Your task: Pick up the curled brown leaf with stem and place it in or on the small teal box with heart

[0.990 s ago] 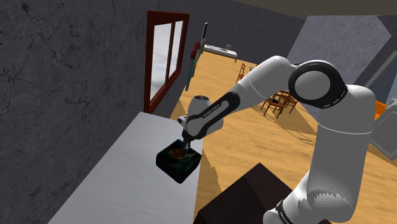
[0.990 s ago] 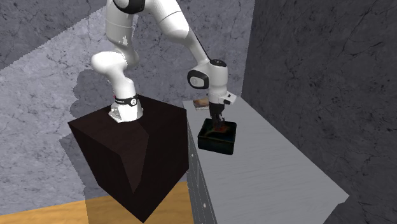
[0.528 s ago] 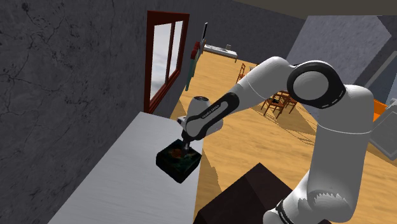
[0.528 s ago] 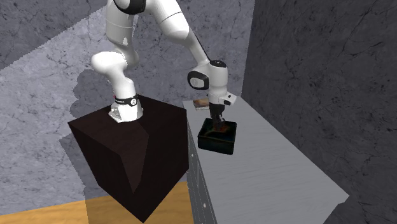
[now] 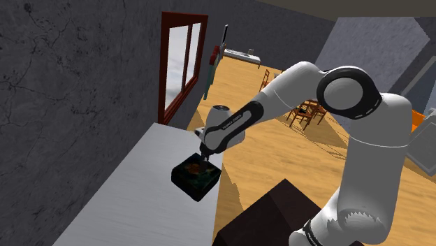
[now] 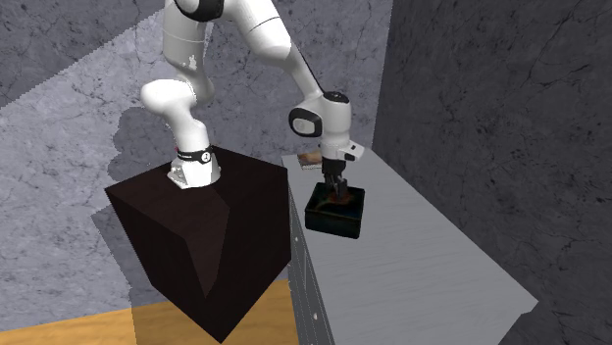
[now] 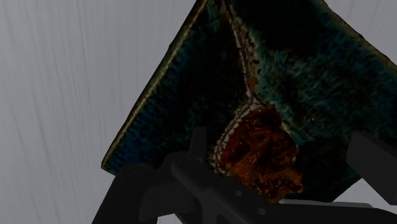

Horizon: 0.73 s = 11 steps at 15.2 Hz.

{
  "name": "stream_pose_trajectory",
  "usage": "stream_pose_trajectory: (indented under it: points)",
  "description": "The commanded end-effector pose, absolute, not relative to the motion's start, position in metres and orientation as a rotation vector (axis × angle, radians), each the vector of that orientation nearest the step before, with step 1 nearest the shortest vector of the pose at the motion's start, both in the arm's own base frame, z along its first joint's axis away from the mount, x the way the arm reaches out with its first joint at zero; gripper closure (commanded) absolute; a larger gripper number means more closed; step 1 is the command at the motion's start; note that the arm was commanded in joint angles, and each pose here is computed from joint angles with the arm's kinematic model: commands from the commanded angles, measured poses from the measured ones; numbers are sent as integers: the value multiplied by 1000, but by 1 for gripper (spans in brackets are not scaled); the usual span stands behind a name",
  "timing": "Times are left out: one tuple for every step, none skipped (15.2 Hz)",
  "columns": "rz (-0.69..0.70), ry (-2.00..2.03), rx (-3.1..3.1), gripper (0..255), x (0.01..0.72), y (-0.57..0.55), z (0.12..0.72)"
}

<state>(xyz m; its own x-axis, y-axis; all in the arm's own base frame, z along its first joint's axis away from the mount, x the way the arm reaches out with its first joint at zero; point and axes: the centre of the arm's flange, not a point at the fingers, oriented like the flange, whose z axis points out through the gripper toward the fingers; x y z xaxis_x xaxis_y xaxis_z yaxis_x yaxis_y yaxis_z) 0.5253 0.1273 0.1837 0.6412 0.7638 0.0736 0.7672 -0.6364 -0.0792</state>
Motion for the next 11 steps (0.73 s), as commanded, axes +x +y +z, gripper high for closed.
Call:
stream_pose_trajectory:
  points:
    - [-51,-1288,-2752,0,526,125,204]
    - [-51,-1288,-2752,0,526,123,217]
    - [-51,-1288,-2752,0,526,122,227]
    - [-51,-1288,-2752,0,526,122,227]
    - [-51,-1288,-2752,0,526,122,227]
    - [-51,-1288,-2752,0,526,122,227]
    - [-51,-1288,-2752,0,526,122,227]
    - [-51,-1288,-2752,0,526,122,227]
    - [-51,-1288,-2752,0,526,122,227]
    - [-51,-1288,-2752,0,526,122,227]
    - [-51,-1288,-2752,0,526,122,227]
